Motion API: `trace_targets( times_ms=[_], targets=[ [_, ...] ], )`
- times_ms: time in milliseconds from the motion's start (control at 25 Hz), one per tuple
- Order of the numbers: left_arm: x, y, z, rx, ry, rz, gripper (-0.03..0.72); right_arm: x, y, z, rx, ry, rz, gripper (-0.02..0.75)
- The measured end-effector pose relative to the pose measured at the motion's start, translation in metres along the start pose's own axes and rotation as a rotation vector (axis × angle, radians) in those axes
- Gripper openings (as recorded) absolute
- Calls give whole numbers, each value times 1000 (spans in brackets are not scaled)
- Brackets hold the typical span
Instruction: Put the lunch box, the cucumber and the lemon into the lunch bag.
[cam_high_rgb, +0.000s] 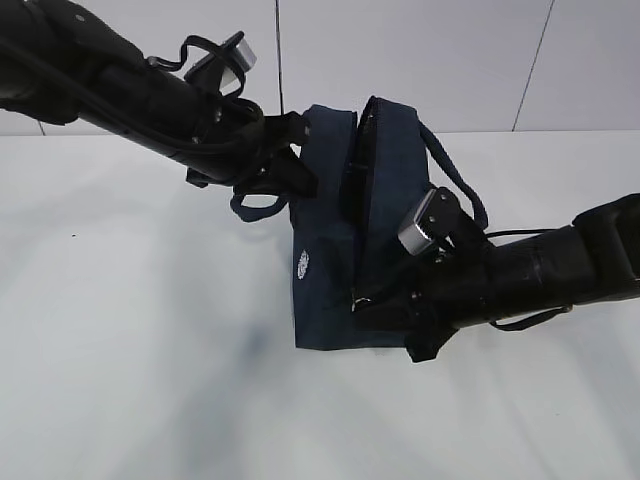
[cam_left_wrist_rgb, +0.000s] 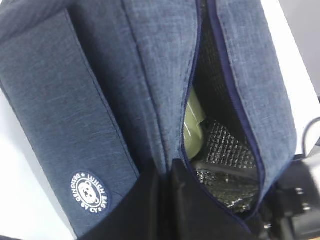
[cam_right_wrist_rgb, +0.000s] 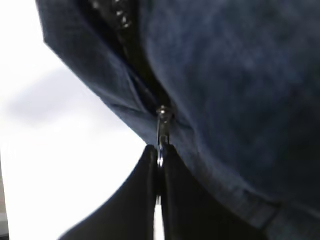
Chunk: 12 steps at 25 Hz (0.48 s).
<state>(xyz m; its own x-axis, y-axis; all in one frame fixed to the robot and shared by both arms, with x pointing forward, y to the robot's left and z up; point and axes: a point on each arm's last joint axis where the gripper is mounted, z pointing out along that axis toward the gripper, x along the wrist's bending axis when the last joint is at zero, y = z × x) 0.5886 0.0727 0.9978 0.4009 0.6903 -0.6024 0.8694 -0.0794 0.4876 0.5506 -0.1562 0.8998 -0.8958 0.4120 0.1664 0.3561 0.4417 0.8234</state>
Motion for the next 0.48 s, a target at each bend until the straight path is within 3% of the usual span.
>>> trace_targets(
  times_ms=[480],
  targets=[
    [0,0,0,-4,2,0,-2,7,13,-14,32,-10,-18,1]
  ],
)
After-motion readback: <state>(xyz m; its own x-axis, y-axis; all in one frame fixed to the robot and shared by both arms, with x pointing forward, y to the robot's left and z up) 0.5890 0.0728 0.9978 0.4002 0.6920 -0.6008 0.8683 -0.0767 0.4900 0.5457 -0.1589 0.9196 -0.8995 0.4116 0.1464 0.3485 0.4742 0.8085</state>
